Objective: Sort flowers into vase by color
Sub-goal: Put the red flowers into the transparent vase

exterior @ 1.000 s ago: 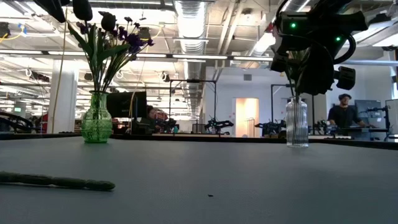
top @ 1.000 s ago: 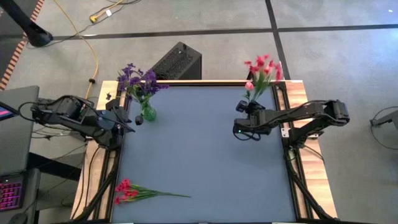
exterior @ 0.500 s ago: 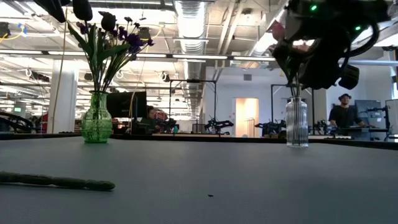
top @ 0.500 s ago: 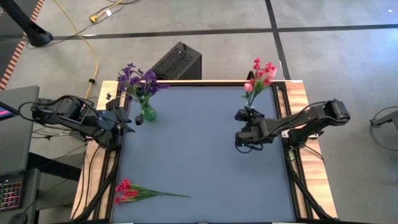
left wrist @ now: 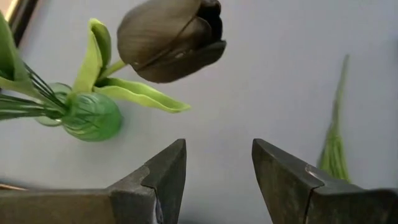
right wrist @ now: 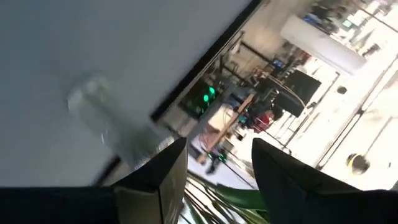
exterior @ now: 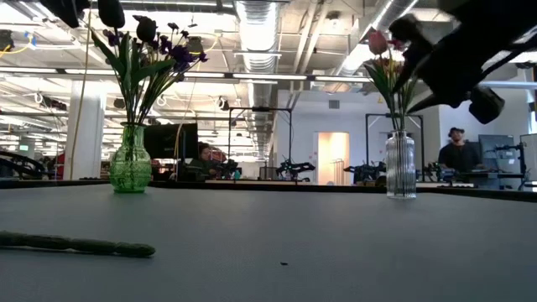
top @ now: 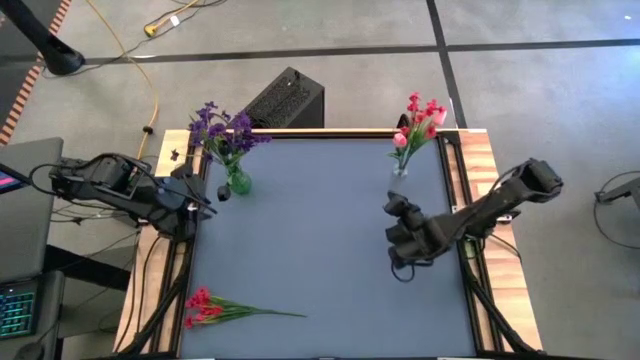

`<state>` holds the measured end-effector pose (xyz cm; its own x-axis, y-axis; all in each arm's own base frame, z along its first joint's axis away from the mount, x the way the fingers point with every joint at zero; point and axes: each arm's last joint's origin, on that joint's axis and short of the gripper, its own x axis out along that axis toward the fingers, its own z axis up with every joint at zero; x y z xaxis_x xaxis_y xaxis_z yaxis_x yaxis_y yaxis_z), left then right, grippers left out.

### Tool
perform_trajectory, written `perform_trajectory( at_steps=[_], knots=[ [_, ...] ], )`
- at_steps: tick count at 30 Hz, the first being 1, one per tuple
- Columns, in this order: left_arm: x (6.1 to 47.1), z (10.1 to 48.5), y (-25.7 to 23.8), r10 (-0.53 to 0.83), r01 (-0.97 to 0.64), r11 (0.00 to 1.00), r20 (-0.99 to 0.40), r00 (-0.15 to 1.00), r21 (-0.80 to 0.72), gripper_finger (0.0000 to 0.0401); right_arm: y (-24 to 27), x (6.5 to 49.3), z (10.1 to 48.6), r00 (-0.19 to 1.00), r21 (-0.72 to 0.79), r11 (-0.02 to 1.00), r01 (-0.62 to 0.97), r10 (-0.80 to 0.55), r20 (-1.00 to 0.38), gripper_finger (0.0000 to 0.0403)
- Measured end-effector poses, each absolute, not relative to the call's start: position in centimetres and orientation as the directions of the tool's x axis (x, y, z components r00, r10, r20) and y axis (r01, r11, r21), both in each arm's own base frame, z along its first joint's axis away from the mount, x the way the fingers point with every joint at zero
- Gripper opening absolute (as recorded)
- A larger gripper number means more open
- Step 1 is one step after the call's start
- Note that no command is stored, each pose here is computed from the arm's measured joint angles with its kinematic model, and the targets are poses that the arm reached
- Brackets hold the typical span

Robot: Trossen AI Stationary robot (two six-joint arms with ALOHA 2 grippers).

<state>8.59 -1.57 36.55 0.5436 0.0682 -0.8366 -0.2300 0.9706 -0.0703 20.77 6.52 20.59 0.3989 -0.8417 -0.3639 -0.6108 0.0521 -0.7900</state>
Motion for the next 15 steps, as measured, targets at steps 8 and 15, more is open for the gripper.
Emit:
perform_trajectory(
  at_steps=[8, 15],
  knots=[
    [9.3, 36.1, -1.8, 0.039, -0.190, 0.978, -0.822, 0.568, -0.084, 0.0171, 11.4, 22.3, 21.2, 0.654, -0.886, 0.452, -0.101, -0.641, -0.402, 0.0205],
    [10.7, 34.5, -2.4, -0.041, -0.109, 0.987, -0.830, 0.557, -0.121, 0.0171, 14.2, 26.2, 24.8, 0.927, -0.285, 0.940, 0.186, -0.264, -0.267, 0.0205]
  ],
)
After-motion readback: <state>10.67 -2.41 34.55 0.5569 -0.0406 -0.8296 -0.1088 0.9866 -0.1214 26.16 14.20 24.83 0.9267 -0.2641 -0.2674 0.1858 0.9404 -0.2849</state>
